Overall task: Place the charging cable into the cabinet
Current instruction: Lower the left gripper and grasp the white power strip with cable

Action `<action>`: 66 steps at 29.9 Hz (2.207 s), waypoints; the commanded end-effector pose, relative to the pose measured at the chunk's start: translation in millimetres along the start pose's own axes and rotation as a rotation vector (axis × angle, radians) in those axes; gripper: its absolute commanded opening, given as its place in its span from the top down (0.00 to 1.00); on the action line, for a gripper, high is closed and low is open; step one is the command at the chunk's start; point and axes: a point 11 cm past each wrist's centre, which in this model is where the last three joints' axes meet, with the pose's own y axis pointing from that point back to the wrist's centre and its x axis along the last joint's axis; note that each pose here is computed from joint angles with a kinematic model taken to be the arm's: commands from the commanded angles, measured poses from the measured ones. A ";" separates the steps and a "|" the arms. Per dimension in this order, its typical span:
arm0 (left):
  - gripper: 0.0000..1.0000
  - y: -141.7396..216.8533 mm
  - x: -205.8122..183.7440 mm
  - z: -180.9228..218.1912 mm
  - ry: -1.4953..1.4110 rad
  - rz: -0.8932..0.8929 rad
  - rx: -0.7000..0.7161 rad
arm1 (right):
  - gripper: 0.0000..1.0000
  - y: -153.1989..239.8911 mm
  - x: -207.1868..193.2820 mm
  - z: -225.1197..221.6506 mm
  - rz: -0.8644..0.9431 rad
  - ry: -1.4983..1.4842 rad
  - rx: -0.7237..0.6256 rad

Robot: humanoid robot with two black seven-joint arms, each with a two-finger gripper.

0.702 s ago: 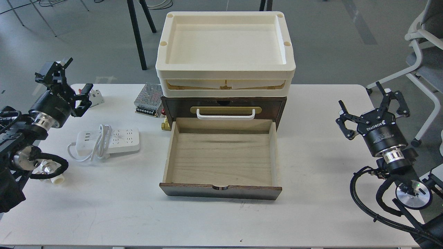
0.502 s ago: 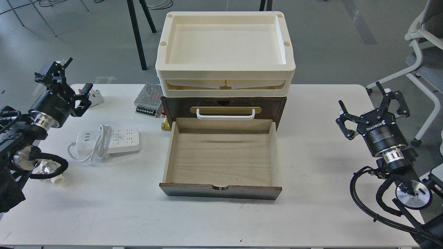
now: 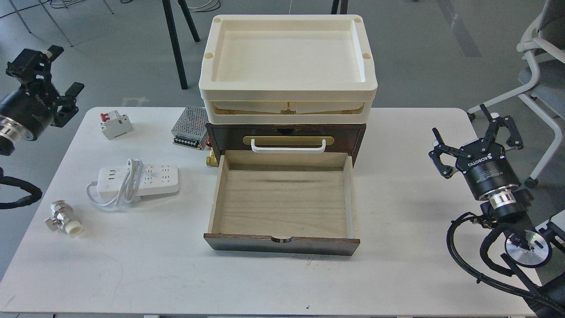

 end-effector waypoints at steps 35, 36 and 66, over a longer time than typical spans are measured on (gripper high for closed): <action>0.08 13.3 -86.6 -88.8 -1.328 -0.603 0.261 | 0.01 0.5 0.2 0.0 0.000 -0.002 0.000; 0.08 13.9 -85.8 -89.4 -1.323 -0.599 0.265 | 0.01 0.5 0.0 0.0 -0.002 -0.002 0.000; 0.84 32.5 -104.3 -161.9 -1.415 -0.542 0.319 | 0.01 0.4 0.2 -0.5 0.000 -0.001 0.002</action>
